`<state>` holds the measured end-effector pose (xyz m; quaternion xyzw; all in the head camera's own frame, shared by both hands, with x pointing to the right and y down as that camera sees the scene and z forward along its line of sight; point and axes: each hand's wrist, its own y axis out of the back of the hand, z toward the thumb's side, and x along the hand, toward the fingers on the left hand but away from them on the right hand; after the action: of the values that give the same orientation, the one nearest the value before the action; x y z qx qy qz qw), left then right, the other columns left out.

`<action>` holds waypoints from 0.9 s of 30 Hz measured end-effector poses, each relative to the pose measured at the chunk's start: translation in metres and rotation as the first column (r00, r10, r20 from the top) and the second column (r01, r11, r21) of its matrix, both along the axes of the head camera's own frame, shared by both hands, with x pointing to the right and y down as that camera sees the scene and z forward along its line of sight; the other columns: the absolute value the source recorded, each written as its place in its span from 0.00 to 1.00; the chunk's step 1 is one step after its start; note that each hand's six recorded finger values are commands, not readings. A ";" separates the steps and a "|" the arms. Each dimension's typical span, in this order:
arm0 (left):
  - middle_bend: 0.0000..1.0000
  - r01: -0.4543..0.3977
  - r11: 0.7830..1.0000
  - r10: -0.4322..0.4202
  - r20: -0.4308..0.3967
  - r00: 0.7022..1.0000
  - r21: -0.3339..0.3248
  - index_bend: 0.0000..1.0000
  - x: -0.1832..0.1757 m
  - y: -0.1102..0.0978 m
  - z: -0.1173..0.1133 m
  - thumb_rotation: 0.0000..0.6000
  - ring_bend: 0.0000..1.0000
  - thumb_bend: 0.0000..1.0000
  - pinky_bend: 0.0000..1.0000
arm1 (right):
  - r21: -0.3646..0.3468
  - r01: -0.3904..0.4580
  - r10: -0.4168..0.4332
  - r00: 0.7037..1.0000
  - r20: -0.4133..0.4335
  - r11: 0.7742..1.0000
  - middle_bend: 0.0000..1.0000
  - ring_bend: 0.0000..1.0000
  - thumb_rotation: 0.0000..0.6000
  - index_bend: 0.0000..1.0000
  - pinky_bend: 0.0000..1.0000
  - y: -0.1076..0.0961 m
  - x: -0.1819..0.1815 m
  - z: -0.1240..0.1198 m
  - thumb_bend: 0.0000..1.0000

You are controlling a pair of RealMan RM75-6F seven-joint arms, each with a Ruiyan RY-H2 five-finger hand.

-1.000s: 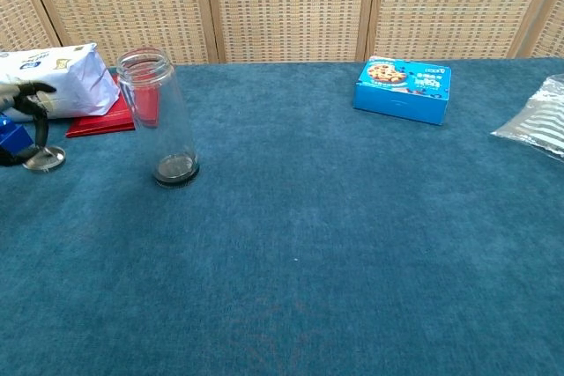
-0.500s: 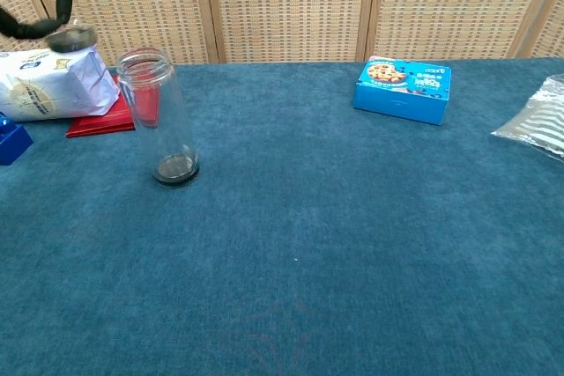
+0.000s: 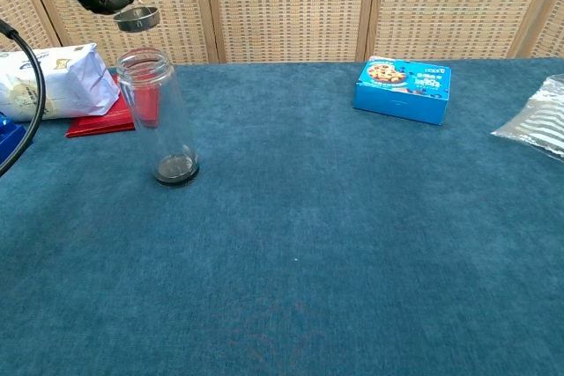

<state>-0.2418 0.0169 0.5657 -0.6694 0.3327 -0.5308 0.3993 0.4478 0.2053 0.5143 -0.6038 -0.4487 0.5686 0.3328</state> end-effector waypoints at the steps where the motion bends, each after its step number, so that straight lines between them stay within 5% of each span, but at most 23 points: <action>1: 0.00 0.000 1.000 0.000 0.003 1.000 -0.002 0.58 0.000 0.000 0.002 1.00 0.00 0.47 0.00 | 0.000 -0.001 0.001 1.000 0.001 1.000 0.00 0.00 1.00 0.10 0.00 0.000 0.000 0.000 0.00; 27: 0.00 -0.005 0.999 0.006 0.009 1.000 -0.050 0.58 0.006 0.014 0.029 1.00 0.00 0.47 0.00 | 0.004 0.006 -0.006 1.000 0.004 1.000 0.00 0.00 1.00 0.10 0.00 0.001 -0.001 -0.002 0.00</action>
<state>-0.2361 0.0304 0.5946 -0.6777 0.3158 -0.5408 0.3854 0.4467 0.2060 0.5122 -0.6054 -0.4488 0.5657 0.3348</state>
